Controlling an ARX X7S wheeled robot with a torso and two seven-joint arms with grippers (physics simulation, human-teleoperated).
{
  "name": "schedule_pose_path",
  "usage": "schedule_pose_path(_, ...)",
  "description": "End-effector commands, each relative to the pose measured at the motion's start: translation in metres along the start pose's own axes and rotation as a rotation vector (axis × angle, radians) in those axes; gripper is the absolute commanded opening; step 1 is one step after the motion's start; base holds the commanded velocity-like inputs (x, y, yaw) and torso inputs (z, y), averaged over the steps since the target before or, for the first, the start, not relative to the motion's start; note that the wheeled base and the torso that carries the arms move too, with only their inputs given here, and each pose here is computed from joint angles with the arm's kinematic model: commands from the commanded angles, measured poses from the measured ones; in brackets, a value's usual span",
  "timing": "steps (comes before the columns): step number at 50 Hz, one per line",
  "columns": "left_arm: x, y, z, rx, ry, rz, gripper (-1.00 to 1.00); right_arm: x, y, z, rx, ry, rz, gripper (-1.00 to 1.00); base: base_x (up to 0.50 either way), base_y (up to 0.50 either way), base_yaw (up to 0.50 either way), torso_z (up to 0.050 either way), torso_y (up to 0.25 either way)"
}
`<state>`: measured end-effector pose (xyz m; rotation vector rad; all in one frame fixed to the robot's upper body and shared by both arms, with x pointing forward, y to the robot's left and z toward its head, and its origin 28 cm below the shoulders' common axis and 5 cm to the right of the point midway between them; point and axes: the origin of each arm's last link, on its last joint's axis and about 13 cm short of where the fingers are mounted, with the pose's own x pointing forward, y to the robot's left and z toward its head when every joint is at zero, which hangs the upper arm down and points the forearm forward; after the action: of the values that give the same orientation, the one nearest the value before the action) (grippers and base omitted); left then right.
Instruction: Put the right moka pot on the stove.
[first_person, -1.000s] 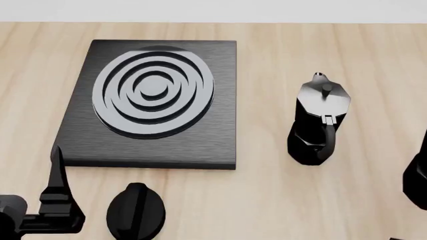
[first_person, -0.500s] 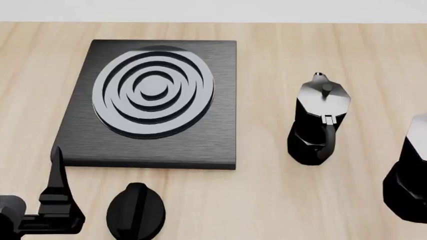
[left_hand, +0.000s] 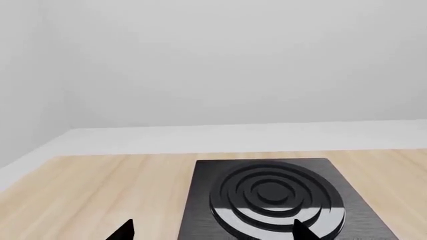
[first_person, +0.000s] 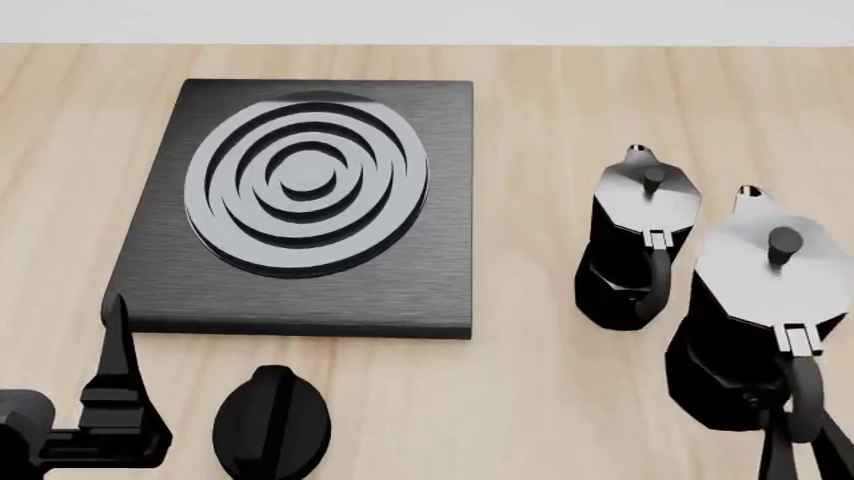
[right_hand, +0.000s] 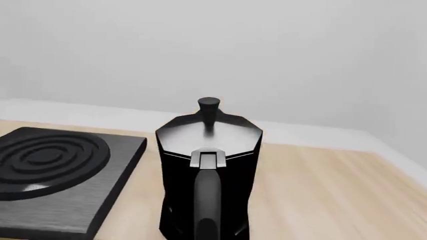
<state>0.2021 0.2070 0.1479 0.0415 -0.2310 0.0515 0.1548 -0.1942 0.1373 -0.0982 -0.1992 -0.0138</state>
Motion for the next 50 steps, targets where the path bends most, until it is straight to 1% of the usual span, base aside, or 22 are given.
schedule_pose_path(1, 0.000, 0.000, 0.000, -0.002, 0.001, -0.002, 1.00, 0.004, 0.012, 0.009, -0.025, -0.050, 0.070, -1.00, 0.00, 0.00, 0.00, 0.000, 0.000)
schedule_pose_path(12, 0.000, 0.001, 0.000, -0.012, 0.001, 0.000, 1.00, 0.003, 0.025, 0.011, -0.028, -0.057, 0.143, -1.00, 0.00, 0.00, 0.00, 0.001, 0.001)
schedule_pose_path(24, 0.000, 0.000, 0.001, -0.011, -0.001, 0.000, 1.00, 0.009, 0.040, 0.010, -0.004, -0.067, 0.229, -1.00, 0.00, 0.00, 0.00, 0.000, 0.001)
schedule_pose_path(29, 0.000, 0.001, 0.000, -0.012, -0.002, 0.000, 1.00, 0.016, 0.049, 0.010, 0.004, -0.074, 0.270, -1.00, 0.00, 0.00, 0.00, 0.000, 0.000)
schedule_pose_path(50, 0.000, 0.001, 0.002, -0.013, -0.006, 0.001, 1.00, 0.041, 0.069, 0.017, -0.008, -0.080, 0.368, -1.00, 0.00, 0.00, 0.00, 0.000, 0.001)
